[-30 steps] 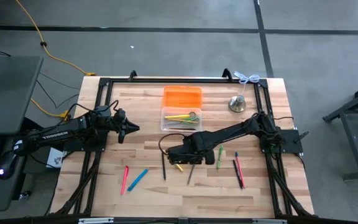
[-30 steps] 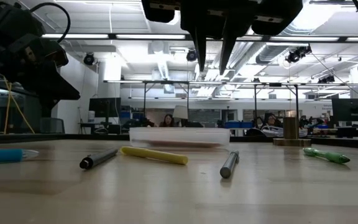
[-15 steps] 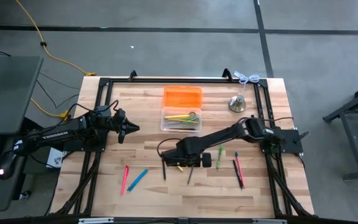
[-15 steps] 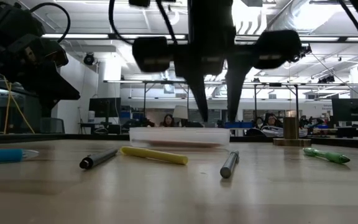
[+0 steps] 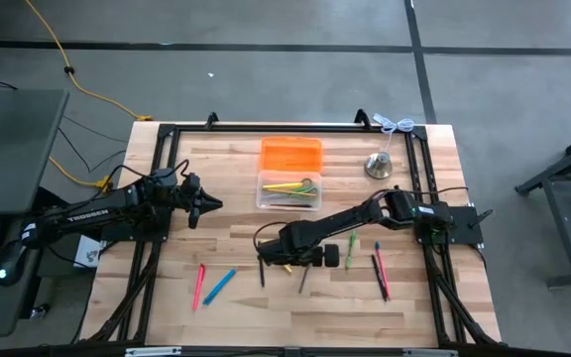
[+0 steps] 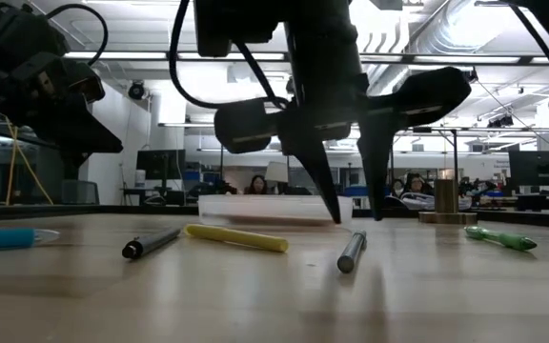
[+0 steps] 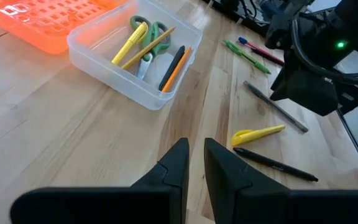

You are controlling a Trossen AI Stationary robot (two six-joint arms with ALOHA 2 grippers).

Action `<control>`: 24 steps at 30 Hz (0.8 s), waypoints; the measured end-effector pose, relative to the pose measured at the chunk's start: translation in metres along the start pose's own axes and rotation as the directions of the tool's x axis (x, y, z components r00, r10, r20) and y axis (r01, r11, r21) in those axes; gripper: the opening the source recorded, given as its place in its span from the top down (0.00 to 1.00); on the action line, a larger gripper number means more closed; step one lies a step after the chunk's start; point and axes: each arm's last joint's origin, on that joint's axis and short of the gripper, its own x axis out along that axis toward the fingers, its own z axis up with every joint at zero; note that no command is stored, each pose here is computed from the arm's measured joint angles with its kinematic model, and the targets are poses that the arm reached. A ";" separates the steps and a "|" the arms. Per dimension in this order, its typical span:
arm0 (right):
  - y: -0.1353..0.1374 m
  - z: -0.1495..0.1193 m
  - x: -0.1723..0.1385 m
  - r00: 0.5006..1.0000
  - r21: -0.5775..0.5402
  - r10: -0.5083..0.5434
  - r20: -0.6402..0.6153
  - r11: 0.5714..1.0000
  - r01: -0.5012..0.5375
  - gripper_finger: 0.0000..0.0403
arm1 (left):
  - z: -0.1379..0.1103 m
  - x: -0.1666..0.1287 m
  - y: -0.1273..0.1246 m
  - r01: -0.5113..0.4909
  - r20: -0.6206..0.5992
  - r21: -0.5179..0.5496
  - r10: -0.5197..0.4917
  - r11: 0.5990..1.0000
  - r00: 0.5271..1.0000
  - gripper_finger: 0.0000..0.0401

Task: Pick & place school supplies into a supply box
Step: Put the gray pen into the orange supply box

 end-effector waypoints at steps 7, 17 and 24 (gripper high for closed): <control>0.003 0.000 0.012 1.000 0.000 0.013 -0.017 1.000 -0.013 0.72 | 0.000 0.000 0.000 0.000 -0.001 0.029 0.000 1.000 1.000 0.80; 0.003 0.002 0.040 0.995 0.036 0.051 -0.090 0.998 -0.048 0.72 | 0.000 0.000 0.000 0.001 -0.001 0.029 -0.001 1.000 1.000 0.80; 0.005 0.006 0.041 0.994 0.042 0.051 -0.094 0.998 -0.047 0.79 | 0.000 0.000 0.000 0.001 -0.001 0.029 -0.001 1.000 1.000 0.80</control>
